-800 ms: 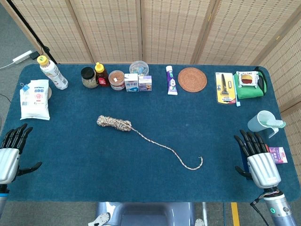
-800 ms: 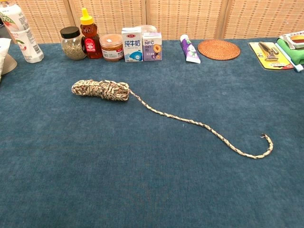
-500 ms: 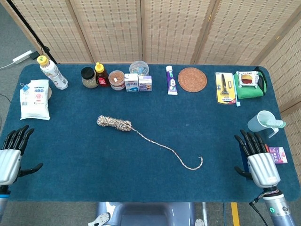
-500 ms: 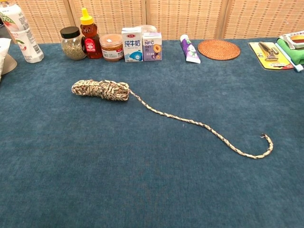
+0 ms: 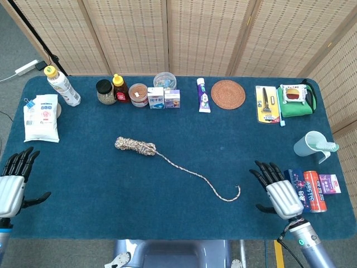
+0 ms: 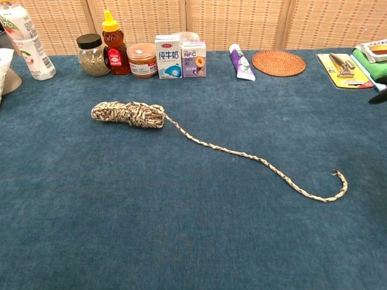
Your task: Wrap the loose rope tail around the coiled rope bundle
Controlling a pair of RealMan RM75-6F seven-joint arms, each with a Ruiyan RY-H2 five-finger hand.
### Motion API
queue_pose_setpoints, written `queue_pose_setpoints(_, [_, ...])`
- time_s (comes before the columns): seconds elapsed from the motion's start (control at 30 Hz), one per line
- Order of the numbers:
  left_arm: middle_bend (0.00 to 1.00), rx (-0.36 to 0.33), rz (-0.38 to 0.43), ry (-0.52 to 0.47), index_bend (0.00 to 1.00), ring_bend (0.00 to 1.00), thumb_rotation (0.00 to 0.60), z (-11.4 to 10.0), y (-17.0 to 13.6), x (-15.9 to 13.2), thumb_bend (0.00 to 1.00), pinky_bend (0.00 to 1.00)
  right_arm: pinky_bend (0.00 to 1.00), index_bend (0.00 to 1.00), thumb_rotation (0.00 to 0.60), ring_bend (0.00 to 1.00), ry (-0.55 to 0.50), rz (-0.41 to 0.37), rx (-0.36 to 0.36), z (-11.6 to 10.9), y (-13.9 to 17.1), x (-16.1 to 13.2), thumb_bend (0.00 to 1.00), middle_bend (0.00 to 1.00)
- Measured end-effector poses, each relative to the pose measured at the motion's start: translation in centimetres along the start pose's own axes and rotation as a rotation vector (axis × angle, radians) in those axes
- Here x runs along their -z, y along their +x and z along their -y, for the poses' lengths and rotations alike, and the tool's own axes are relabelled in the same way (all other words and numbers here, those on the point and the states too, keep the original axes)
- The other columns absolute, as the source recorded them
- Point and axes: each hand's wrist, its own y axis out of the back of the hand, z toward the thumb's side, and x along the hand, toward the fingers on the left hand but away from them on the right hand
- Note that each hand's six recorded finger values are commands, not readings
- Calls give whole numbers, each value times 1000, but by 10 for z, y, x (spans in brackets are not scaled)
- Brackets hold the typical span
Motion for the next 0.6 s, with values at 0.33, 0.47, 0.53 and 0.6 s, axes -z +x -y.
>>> queue_pose_setpoints(0.33, [0, 33, -12, 3, 0, 0, 600, 7, 6, 2, 56, 0, 0, 342, 600, 0, -6, -42, -96, 29, -25, -27, 1, 0])
queue_pose_setpoints(0.47, [0, 37, -18, 4, 0, 0, 600, 8, 7, 3, 55, 0, 0, 348, 600, 0, 6, -48, -111, 38, -35, -33, 80, 0])
queue_pose_setpoints(0.53, [0, 40, -19, 5, 0, 0, 600, 8, 7, 3, 55, 0, 0, 350, 600, 0, 5, -46, -119, 43, -39, -35, 95, 0])
queue_pose_setpoints(0.6, [0, 42, -21, 4, 0, 0, 600, 9, 8, 3, 55, 0, 0, 359, 600, 0, -1, -45, -130, 48, -42, -38, 119, 0])
